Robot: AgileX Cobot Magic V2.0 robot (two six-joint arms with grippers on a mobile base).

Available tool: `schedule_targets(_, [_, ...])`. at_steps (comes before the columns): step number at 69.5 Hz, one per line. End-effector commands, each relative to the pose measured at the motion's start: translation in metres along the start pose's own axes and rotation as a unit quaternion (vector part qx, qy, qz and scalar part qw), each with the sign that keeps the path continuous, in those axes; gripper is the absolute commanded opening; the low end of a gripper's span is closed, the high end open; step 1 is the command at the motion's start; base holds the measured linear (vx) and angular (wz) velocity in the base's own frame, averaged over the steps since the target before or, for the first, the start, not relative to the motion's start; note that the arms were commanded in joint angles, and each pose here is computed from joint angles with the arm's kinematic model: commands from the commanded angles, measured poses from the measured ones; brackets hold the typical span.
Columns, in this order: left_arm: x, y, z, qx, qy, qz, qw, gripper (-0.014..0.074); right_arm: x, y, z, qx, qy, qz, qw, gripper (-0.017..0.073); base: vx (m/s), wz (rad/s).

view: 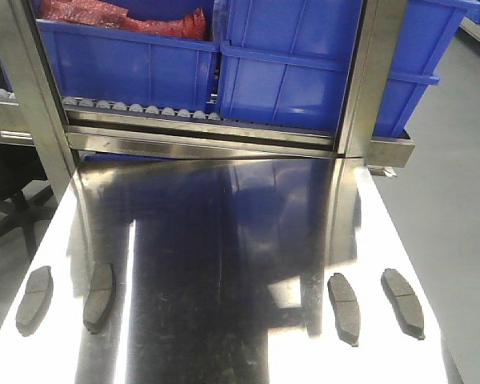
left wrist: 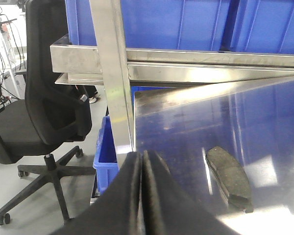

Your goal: Move and align brake pads A on conveyor

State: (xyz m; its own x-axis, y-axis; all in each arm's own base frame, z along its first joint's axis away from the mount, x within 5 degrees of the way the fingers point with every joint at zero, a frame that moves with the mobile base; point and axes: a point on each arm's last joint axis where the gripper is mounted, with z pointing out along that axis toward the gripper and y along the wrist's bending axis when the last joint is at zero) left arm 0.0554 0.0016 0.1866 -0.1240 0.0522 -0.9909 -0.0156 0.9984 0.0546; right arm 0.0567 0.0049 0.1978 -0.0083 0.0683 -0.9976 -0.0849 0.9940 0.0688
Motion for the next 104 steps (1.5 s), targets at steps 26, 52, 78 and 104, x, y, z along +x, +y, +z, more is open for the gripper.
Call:
schedule_targets(26, [0.002,0.000,0.001,0.000,-0.024,-0.004,1.000,-0.0006,-0.005,0.000,-0.001,0.002,-0.038,-0.005,0.999,-0.0003,0.00,0.00])
schedule_targets(52, [0.002,0.000,0.001,0.000,-0.024,-0.004,1.000,-0.0006,-0.005,0.000,-0.001,0.002,-0.038,-0.005,0.999,-0.0003,0.00,0.00])
schedule_targets(78, [0.002,0.000,0.001,0.000,-0.027,-0.004,1.000,-0.0006,-0.005,0.000,-0.001,0.002,-0.038,-0.005,0.999,-0.0003,0.00,0.00])
schedule_targets(104, [-0.054,0.002,-0.013,0.001,-0.130,-0.036,0.991,-0.0006,-0.005,0.000,-0.001,0.002,-0.038,-0.005,0.999,-0.0003,0.00,0.00])
